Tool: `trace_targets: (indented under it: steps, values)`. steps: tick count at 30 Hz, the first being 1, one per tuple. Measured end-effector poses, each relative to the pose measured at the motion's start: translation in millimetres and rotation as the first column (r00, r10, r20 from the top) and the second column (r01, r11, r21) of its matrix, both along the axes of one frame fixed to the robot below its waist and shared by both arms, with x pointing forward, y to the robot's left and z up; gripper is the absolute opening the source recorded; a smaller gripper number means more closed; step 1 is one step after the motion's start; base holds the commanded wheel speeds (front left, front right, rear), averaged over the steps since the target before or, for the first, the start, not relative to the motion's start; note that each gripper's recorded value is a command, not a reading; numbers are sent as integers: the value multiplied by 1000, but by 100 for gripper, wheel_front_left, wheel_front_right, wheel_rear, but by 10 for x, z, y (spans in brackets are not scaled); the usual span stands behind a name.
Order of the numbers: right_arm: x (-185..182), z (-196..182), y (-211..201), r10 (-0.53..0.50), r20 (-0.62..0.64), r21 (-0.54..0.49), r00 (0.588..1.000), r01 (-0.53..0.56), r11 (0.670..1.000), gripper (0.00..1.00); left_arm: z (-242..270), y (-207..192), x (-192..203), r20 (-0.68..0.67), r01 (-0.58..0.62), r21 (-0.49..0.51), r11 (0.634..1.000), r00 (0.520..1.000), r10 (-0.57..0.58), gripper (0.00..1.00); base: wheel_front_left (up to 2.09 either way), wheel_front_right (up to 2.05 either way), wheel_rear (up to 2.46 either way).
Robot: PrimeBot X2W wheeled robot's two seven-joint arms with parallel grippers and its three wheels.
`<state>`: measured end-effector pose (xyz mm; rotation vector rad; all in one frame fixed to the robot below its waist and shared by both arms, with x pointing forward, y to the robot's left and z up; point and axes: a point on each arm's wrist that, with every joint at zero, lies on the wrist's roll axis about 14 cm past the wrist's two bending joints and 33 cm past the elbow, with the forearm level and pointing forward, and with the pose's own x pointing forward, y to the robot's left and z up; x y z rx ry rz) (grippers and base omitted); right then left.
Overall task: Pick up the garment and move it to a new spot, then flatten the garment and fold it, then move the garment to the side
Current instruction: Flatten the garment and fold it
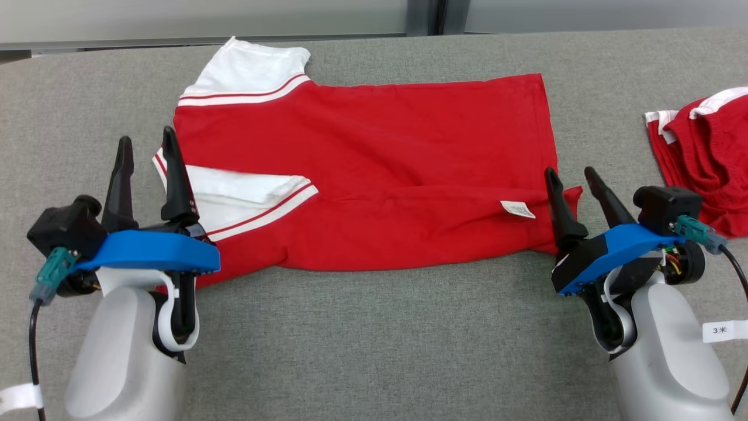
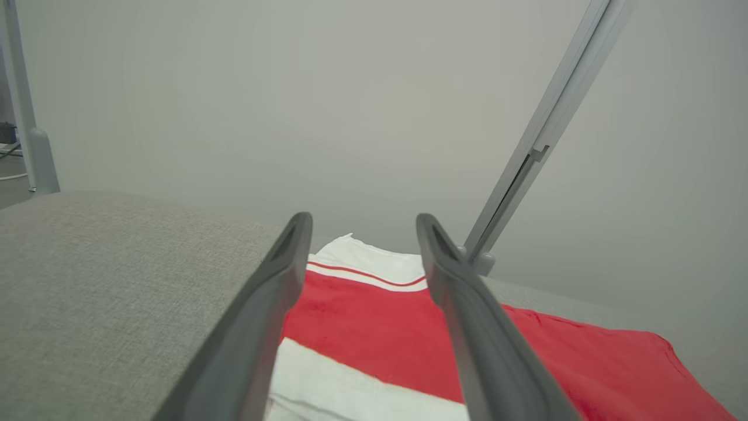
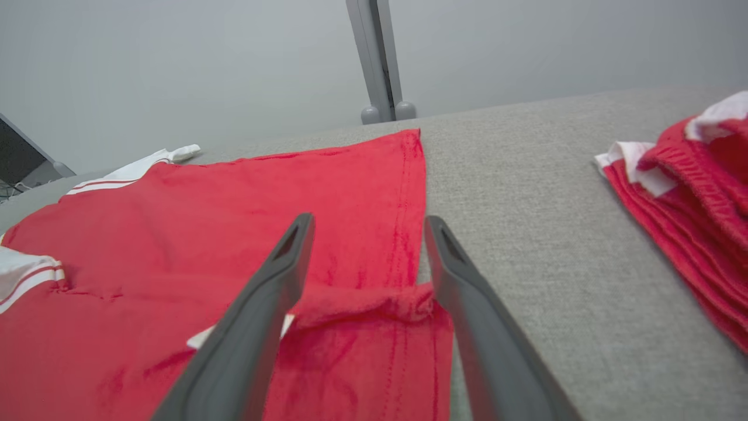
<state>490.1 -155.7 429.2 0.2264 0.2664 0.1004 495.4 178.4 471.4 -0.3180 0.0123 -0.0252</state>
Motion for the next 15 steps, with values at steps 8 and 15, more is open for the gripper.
trace_targets:
  steps: [8, 15]
  values:
    - [61, 366, 18, 25, 138, -79, 990, -14, 997, 100, -17, -21, -172, 4, 16, -17, 1000, 1000, -16, 100, 0, 0, 0]
    - [-104, 515, 0, 33, 180, -118, 983, -11, 993, 100, -345, 99, -557, -140, 6, -18, 1000, 990, -8, 100, 0, 0, 0]
